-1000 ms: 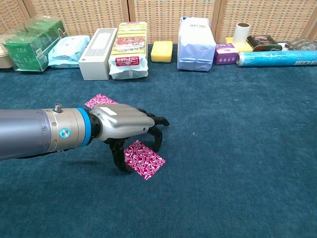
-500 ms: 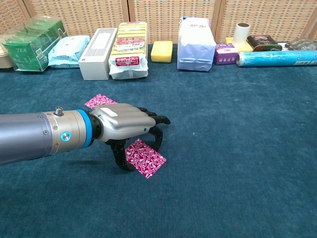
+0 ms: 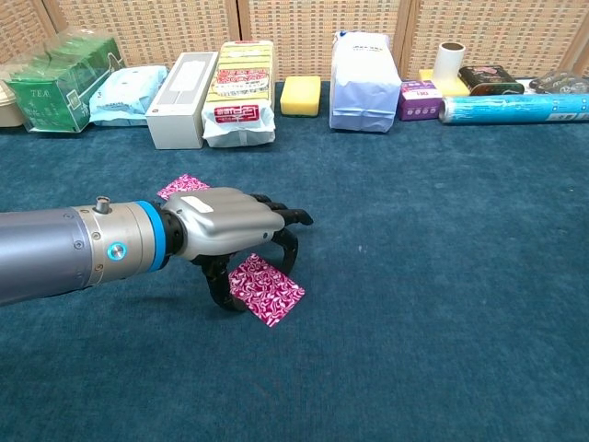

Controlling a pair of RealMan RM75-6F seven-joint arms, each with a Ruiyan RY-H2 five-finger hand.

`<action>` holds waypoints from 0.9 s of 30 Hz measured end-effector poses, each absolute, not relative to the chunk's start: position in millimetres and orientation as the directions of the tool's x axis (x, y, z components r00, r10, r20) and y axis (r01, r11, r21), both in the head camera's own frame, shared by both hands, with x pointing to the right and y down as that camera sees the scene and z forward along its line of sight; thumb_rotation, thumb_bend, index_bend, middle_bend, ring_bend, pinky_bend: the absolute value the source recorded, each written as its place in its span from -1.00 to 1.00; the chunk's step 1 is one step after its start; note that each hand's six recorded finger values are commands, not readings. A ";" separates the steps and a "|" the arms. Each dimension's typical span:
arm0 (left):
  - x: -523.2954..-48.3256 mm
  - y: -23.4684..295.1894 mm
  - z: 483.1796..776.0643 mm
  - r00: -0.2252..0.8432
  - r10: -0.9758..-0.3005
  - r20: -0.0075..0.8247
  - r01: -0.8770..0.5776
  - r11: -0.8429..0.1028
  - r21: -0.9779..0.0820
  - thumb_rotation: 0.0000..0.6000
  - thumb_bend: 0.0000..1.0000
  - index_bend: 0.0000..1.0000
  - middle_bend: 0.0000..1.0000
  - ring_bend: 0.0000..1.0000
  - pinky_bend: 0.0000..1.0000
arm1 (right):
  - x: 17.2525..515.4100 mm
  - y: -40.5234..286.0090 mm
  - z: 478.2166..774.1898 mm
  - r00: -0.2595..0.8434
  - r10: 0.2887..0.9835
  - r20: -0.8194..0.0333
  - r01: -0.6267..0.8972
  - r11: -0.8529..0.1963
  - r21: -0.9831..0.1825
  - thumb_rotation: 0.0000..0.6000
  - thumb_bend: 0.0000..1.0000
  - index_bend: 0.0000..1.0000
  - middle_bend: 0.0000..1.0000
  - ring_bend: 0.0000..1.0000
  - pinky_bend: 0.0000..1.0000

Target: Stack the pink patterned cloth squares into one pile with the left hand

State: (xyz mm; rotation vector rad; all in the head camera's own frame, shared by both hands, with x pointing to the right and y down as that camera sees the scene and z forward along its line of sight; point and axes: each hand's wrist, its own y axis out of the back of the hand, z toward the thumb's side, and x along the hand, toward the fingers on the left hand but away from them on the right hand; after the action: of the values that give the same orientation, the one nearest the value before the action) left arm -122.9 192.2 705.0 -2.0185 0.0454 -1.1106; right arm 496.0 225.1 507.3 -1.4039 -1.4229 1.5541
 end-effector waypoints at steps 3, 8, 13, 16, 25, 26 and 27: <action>-123.4 190.9 703.8 0.611 -0.389 0.690 0.325 -0.672 -0.666 1.00 -0.55 -0.05 -1.00 -1.00 -0.94 | 495.5 225.1 507.7 -0.260 0.918 -0.299 0.215 -0.247 -0.945 1.00 -0.92 -0.73 -0.89 -1.00 -1.00; -122.9 187.5 699.9 0.614 -0.395 0.683 0.316 -0.670 -0.672 1.00 -0.56 -0.05 -1.00 -1.00 -0.94 | 494.9 225.2 508.1 -0.259 0.917 -0.302 0.214 -0.250 -0.944 1.00 -0.92 -0.73 -0.89 -1.00 -1.00; -124.4 180.4 695.4 0.614 -0.409 0.675 0.307 -0.665 -0.681 1.00 -0.56 -0.05 -1.00 -1.00 -0.94 | 495.2 225.1 508.3 -0.260 0.917 -0.302 0.213 -0.251 -0.944 1.00 -0.92 -0.73 -0.89 -1.00 -1.00; -128.9 170.4 692.9 0.607 -0.429 0.669 0.300 -0.656 -0.693 1.00 -0.56 -0.05 -1.00 -1.00 -0.94 | 495.0 225.0 508.7 -0.259 0.917 -0.304 0.212 -0.253 -0.944 1.00 -0.92 -0.73 -0.89 -1.00 -1.00; -165.4 123.5 690.6 0.545 -0.511 0.666 0.277 -0.639 -0.717 1.00 -0.57 -0.05 -1.00 -1.00 -0.94 | 493.1 224.7 510.1 -0.256 0.916 -0.308 0.209 -0.259 -0.943 1.00 -0.92 -0.73 -0.89 -1.00 -1.00; -170.8 118.5 691.7 0.535 -0.519 0.667 0.269 -0.643 -0.717 1.00 -0.57 -0.05 -1.00 -1.00 -0.94 | 492.8 224.7 510.3 -0.256 0.916 -0.309 0.208 -0.260 -0.943 1.00 -0.92 -0.73 -0.89 -1.00 -1.00; -175.0 114.6 692.7 0.528 -0.526 0.667 0.263 -0.646 -0.717 1.00 -0.57 -0.05 -1.00 -1.00 -0.94 | 492.6 224.6 510.6 -0.256 0.916 -0.310 0.207 -0.261 -0.943 1.00 -0.92 -0.73 -0.89 -1.00 -1.00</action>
State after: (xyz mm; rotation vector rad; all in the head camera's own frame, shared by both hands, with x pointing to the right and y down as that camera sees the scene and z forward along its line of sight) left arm -175.0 114.6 692.7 -1.9385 0.2145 -1.2035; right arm 492.6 224.6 510.6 -1.4095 -1.4034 1.5669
